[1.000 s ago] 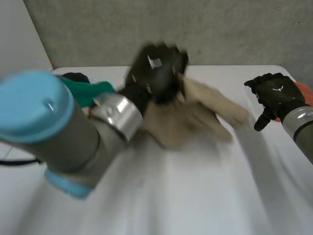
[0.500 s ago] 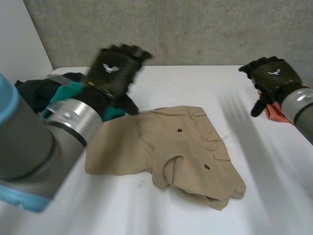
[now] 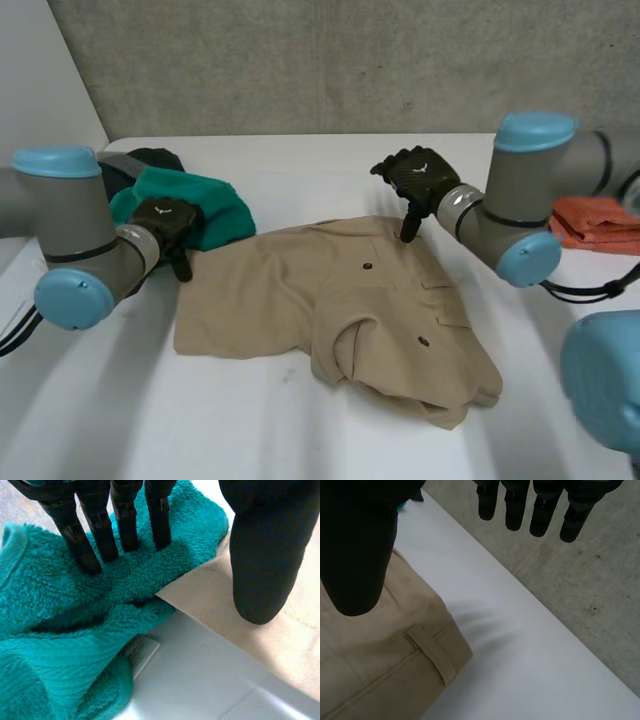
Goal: Fold the laundry.
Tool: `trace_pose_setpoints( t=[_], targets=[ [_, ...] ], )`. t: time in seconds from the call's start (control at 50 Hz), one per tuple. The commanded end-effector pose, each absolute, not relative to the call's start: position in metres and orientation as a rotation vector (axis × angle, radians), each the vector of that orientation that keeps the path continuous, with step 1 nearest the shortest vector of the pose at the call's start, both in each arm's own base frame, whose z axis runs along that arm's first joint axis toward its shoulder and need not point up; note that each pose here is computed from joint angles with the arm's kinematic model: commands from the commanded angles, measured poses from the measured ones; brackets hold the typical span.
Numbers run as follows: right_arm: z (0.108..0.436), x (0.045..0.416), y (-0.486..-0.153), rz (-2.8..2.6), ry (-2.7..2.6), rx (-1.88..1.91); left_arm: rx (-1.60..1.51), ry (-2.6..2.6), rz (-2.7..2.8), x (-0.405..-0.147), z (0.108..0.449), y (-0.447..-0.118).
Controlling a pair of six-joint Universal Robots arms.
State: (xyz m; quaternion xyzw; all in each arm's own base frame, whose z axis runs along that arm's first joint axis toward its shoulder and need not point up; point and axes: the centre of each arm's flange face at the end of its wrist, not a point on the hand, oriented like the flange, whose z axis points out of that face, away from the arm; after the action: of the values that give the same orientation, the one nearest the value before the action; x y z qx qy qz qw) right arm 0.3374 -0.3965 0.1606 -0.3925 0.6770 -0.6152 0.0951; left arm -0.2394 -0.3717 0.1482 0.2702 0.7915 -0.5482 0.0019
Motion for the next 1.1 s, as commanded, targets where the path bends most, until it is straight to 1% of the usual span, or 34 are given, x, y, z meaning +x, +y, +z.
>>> trace_pose_setpoints(
  t=[0.02, 0.16, 0.26, 0.32, 0.46, 0.52, 0.54, 0.56, 0.58, 0.6, 0.62, 0.64, 0.66, 0.68, 0.7, 0.72, 0.74, 0.78, 0.8, 0.82, 0.86, 0.88, 0.94, 0.98, 1.04, 1.06, 1.08, 1.1],
  targets=[
    [0.128, 0.341, -0.414, -1.850, 2.025, -1.130, 0.852, 2.482, -1.720, -0.243, 0.138, -0.379],
    [0.111, 0.343, -0.417, -1.840, 2.032, -1.122, 0.861, 2.487, -1.717, -0.247, 0.130, -0.382],
    [0.105, 0.344, -0.418, -1.838, 2.029, -1.124, 0.863, 2.469, -1.734, -0.252, 0.134, -0.378],
    [0.104, 0.344, -0.419, -1.843, 2.023, -1.124, 0.866, 2.441, -1.777, -0.257, 0.146, -0.375],
    [0.108, 0.345, -0.423, -1.895, 2.011, -1.096, 0.837, 2.333, -1.946, -0.260, 0.195, -0.364],
    [0.127, 0.344, -0.432, -2.014, 1.991, -1.021, 0.821, 2.231, -2.073, -0.263, 0.222, -0.361],
    [0.141, 0.343, -0.436, -2.077, 1.969, -0.980, 0.817, 2.205, -2.105, -0.264, 0.228, -0.361],
    [0.153, 0.342, -0.438, -2.118, 1.949, -0.955, 0.795, 2.118, -2.195, -0.266, 0.245, -0.364],
    [0.169, 0.342, -0.439, -2.169, 1.914, -0.927, 0.778, 2.071, -2.239, -0.266, 0.254, -0.366],
    [0.196, 0.341, -0.443, -2.271, 1.850, -0.866, 0.763, 2.028, -2.279, -0.266, 0.262, -0.369],
    [0.207, 0.340, -0.444, -2.318, 1.820, -0.837, 0.726, 1.917, -2.381, -0.267, 0.283, -0.374],
    [0.237, 0.335, -0.448, -2.438, 1.743, -0.757, 0.705, 1.859, -2.433, -0.268, 0.293, -0.377],
    [0.254, 0.333, -0.449, -2.495, 1.692, -0.718, 0.654, 1.730, -2.535, -0.270, 0.314, -0.384],
    [0.275, 0.329, -0.448, -2.557, 1.630, -0.676, 0.629, 1.677, -2.574, -0.269, 0.324, -0.386],
    [0.289, 0.327, -0.446, -2.594, 1.585, -0.652, 0.608, 1.615, -2.620, -0.270, 0.333, -0.387],
    [0.324, 0.323, -0.441, -2.676, 1.476, -0.597, 0.590, 1.556, -2.666, -0.272, 0.343, -0.388],
    [0.345, 0.321, -0.435, -2.719, 1.406, -0.569, 0.555, 1.441, -2.746, -0.275, 0.360, -0.388],
    [0.375, 0.316, -0.426, -2.771, 1.310, -0.526, 0.504, 1.322, -2.825, -0.277, 0.379, -0.387],
    [0.406, 0.310, -0.415, -2.814, 1.208, -0.477, 0.480, 1.270, -2.867, -0.278, 0.389, -0.385],
    [0.423, 0.305, -0.408, -2.840, 1.150, -0.447, 0.435, 1.170, -2.948, -0.281, 0.406, -0.380],
    [0.448, 0.297, -0.398, -2.871, 1.074, -0.410, 0.387, 1.093, -3.021, -0.280, 0.422, -0.374],
    [0.466, 0.290, -0.388, -2.886, 1.024, -0.385, 0.341, 1.035, -3.080, -0.278, 0.436, -0.368],
    [0.480, 0.286, -0.374, -2.861, 1.005, -0.413, 0.303, 1.003, -3.129, -0.274, 0.451, -0.357],
    [0.475, 0.289, -0.370, -2.823, 1.050, -0.459, 0.314, 1.054, -3.121, -0.275, 0.443, -0.357],
    [0.449, 0.290, -0.370, -2.715, 1.233, -0.558, 0.367, 1.222, -3.050, -0.276, 0.412, -0.359],
    [0.426, 0.289, -0.375, -2.645, 1.366, -0.598, 0.385, 1.265, -3.033, -0.277, 0.403, -0.359],
    [0.414, 0.289, -0.376, -2.607, 1.429, -0.615, 0.423, 1.354, -2.988, -0.277, 0.384, -0.359],
    [0.401, 0.288, -0.378, -2.568, 1.498, -0.633, 0.445, 1.399, -2.965, -0.278, 0.374, -0.358]
  ],
)
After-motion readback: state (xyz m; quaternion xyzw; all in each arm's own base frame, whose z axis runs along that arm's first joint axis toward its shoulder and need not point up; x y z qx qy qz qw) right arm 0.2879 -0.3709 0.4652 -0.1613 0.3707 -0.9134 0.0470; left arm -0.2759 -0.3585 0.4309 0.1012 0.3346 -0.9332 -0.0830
